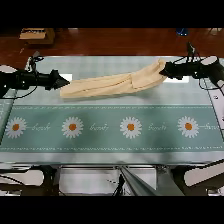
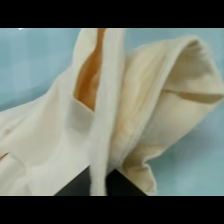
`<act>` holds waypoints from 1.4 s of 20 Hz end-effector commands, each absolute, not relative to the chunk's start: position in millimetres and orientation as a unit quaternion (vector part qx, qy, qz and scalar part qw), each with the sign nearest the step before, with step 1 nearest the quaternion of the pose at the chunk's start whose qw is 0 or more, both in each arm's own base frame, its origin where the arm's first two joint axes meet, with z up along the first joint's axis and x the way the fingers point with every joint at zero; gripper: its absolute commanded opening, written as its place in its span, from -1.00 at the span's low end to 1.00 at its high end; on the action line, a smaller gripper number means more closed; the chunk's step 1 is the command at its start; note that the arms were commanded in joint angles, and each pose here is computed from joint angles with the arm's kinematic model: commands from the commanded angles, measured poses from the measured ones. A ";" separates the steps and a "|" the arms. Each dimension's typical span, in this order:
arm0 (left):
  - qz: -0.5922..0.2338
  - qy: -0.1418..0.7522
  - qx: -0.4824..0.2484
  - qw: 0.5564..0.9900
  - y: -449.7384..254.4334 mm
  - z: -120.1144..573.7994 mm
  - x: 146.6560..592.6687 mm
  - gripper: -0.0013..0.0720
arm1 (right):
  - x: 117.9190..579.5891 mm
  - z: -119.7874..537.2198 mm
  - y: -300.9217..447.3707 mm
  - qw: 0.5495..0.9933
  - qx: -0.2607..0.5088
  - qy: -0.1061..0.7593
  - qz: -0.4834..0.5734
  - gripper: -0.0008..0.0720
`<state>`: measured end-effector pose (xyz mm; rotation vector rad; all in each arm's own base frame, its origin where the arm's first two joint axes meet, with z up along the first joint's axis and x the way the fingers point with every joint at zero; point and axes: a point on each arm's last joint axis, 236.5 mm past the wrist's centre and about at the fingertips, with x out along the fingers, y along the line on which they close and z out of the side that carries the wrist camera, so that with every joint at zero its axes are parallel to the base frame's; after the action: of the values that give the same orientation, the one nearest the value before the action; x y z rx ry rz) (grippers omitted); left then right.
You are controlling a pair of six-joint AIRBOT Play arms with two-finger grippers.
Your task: Fold the shirts.
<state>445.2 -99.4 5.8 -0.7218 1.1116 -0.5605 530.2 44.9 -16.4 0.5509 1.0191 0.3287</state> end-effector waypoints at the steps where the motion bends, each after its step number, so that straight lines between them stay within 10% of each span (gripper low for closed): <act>1: -0.309 0.483 -0.381 0.725 -131.5 37.0 445.1 -0.91 | 491.1 29.7 59.5 0.821 0.187 0.502 0.197 -0.90; 23: -0.443 0.614 -0.312 0.574 -458.7 -40.8 270.6 -0.91 | 340.9 192.0 134.4 0.857 0.044 0.477 0.190 -0.90; 28: -0.422 0.557 -0.353 0.622 -397.8 -6.5 349.1 -0.91 | 340.6 196.7 144.6 0.855 0.061 0.471 0.207 -0.90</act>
<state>313.5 -426.4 -27.4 -0.7659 1.3666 -0.9875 341.5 136.0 191.9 0.0981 1.0028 0.4077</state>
